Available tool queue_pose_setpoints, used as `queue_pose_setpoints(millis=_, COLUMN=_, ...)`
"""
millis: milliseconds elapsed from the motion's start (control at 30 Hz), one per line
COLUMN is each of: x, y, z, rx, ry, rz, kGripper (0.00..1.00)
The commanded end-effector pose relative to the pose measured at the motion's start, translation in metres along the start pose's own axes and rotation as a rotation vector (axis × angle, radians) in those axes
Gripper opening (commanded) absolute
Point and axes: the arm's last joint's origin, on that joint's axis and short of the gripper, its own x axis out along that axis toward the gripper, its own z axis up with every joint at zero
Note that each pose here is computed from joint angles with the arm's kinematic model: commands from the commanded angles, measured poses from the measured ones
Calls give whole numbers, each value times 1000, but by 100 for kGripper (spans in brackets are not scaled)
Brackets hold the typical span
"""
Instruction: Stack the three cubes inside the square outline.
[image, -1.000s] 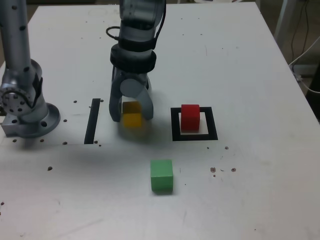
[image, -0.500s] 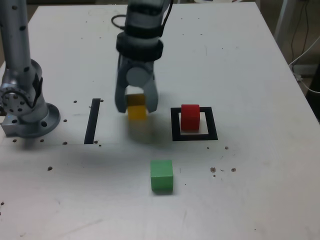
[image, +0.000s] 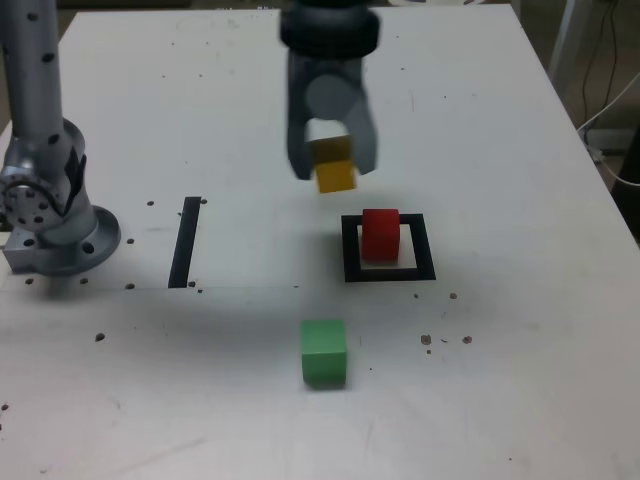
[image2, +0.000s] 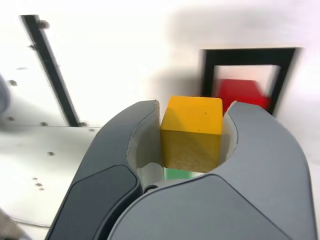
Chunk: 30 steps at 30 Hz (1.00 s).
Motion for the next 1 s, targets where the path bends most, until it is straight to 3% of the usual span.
queue_pose_setpoints(millis=0, x=2, y=-2, z=10, rx=10, ry=1, rz=1, kGripper=3)
queue_pose_setpoints(millis=700, x=24, y=-23, z=62, rx=57, ry=89, rz=26, kGripper=3)
queue_pose_setpoints(millis=967, x=24, y=-23, z=68, rx=57, ry=96, rz=30, kGripper=3)
